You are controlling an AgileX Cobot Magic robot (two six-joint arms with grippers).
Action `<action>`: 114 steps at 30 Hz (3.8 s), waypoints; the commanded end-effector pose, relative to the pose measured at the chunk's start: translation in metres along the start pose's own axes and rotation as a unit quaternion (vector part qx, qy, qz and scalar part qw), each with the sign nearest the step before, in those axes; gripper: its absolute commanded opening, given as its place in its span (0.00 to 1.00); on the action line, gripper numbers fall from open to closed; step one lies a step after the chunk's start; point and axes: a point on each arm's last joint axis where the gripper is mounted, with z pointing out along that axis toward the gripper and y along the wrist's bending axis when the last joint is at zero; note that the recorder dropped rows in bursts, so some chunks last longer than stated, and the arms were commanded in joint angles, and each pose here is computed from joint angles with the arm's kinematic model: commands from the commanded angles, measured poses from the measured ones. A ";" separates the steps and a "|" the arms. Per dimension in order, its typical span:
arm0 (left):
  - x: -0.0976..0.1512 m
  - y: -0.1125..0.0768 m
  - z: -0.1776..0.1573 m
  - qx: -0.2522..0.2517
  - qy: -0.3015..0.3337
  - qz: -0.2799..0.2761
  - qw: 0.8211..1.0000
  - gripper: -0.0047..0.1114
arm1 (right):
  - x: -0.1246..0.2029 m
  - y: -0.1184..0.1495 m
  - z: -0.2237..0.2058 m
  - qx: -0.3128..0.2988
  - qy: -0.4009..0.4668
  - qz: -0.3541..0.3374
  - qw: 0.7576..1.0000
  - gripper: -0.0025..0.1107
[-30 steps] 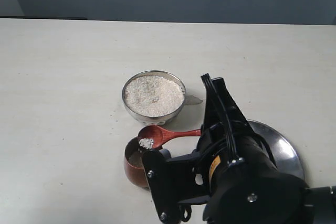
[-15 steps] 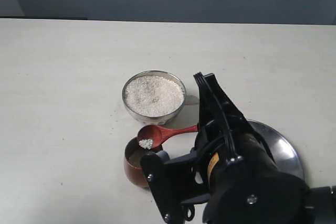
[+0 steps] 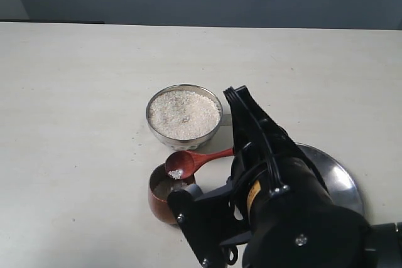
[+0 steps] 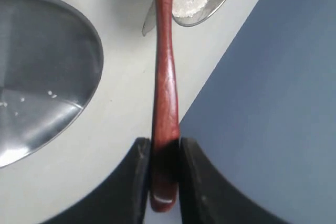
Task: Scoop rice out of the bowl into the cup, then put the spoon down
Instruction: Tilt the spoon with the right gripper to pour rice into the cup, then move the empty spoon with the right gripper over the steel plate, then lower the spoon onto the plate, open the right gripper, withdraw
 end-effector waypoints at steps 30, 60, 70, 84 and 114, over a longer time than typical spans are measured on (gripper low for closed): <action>0.000 0.000 0.000 0.000 -0.005 0.002 1.000 0.05 | 0.038 -0.011 -0.010 -0.027 -0.006 0.482 0.876 0.02; 0.000 0.000 0.000 0.000 -0.005 0.002 1.000 0.05 | 0.067 0.054 0.061 -0.282 0.086 0.684 0.667 0.02; 0.000 0.000 0.000 0.000 -0.007 0.002 1.000 0.05 | 0.064 0.092 0.069 -0.300 0.075 0.694 0.650 0.02; 0.000 0.000 0.000 0.000 -0.007 0.002 1.000 0.05 | 0.065 0.093 0.072 -0.283 0.061 0.694 0.659 0.02; 0.000 0.000 0.000 0.000 -0.007 0.002 1.000 0.05 | 0.070 0.108 0.076 -0.263 0.066 0.700 0.661 0.40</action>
